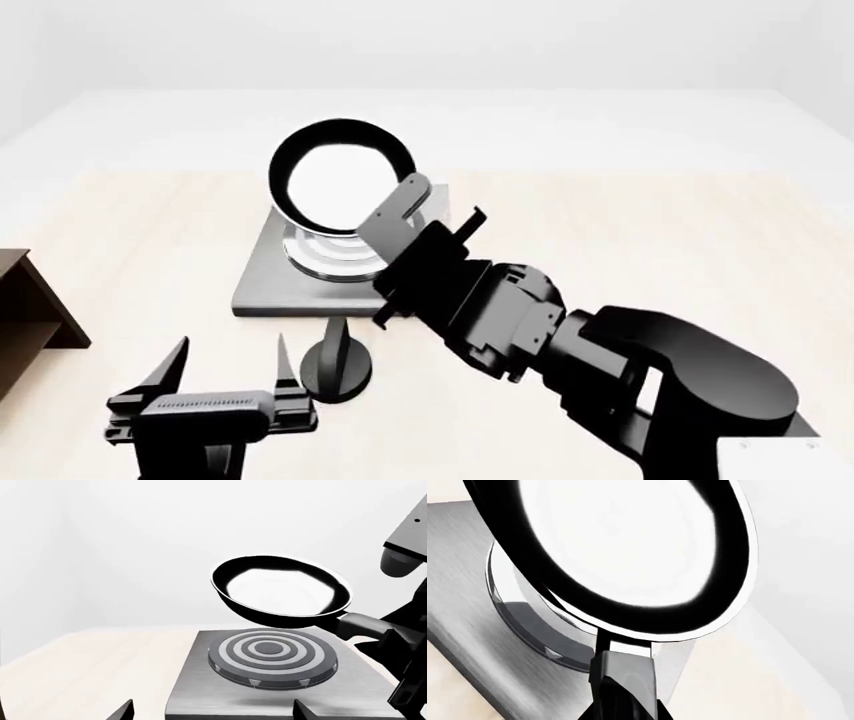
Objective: Turn on the stove and put the frying pan on it.
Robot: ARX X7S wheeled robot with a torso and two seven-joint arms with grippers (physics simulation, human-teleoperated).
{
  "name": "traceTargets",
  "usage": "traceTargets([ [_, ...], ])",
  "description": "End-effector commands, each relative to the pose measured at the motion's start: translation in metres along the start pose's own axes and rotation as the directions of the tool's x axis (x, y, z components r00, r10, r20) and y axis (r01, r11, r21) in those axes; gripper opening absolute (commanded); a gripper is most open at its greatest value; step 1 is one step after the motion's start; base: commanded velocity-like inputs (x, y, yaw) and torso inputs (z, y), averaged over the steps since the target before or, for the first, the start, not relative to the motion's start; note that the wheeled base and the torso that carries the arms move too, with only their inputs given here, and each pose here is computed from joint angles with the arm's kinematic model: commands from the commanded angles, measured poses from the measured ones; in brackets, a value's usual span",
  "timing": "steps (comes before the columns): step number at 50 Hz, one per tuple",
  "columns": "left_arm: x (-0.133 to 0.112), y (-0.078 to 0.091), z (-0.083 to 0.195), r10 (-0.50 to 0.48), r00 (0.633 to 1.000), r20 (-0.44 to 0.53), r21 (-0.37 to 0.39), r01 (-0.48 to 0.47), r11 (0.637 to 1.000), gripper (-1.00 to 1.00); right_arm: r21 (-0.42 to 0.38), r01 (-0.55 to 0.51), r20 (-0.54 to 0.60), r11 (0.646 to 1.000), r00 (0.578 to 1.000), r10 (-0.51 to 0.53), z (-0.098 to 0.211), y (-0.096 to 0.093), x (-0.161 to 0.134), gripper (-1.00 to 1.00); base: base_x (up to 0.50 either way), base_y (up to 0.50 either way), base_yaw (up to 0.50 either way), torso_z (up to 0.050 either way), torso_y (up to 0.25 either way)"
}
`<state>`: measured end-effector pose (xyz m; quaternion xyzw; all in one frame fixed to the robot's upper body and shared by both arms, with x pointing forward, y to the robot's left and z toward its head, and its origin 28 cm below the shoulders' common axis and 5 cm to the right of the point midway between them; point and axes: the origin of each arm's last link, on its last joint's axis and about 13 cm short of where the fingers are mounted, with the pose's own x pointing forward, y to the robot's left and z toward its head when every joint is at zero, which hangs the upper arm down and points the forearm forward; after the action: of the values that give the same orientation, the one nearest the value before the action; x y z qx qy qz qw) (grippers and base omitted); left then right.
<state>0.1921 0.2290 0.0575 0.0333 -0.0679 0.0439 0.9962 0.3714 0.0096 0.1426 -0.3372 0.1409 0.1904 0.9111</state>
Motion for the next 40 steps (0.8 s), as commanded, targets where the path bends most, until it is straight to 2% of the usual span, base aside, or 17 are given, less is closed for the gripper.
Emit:
traceTargets([
  [1,-0.001,0.0,-0.003,-0.021,1.0,0.003,0.012,0.021,1.0,1.0,-0.007,-0.004,0.072,1.0,0.997,0.004,0.024,-0.006,-0.002,-1.0,0.0,0.0,0.0,0.0,0.0],
  [10,-0.002,-0.001,-0.001,-0.032,0.999,0.021,0.012,0.032,0.999,1.0,-0.044,-0.037,0.065,0.998,0.997,0.039,0.03,-0.008,-0.005,-1.0,0.0,0.0,0.0,0.0,0.001],
  [29,-0.002,0.0,-0.001,-0.012,1.0,0.022,0.014,0.012,1.0,1.0,-0.056,-0.019,0.076,0.998,0.997,0.023,0.036,-0.014,-0.007,-1.0,0.0,0.0,0.0,0.0,-0.246],
  [30,-0.001,0.0,-0.001,-0.019,1.0,0.005,-0.011,0.019,1.0,1.0,-0.059,-0.014,0.075,0.998,0.997,0.019,0.035,-0.014,-0.006,-1.0,0.0,0.0,0.0,0.0,0.0],
  [40,-0.002,-0.001,-0.001,-0.019,1.0,0.013,0.0,0.019,1.0,1.0,-0.071,0.006,0.066,0.997,0.998,-0.002,0.032,-0.016,-0.004,-1.0,0.0,0.0,0.0,0.0,0.0],
])
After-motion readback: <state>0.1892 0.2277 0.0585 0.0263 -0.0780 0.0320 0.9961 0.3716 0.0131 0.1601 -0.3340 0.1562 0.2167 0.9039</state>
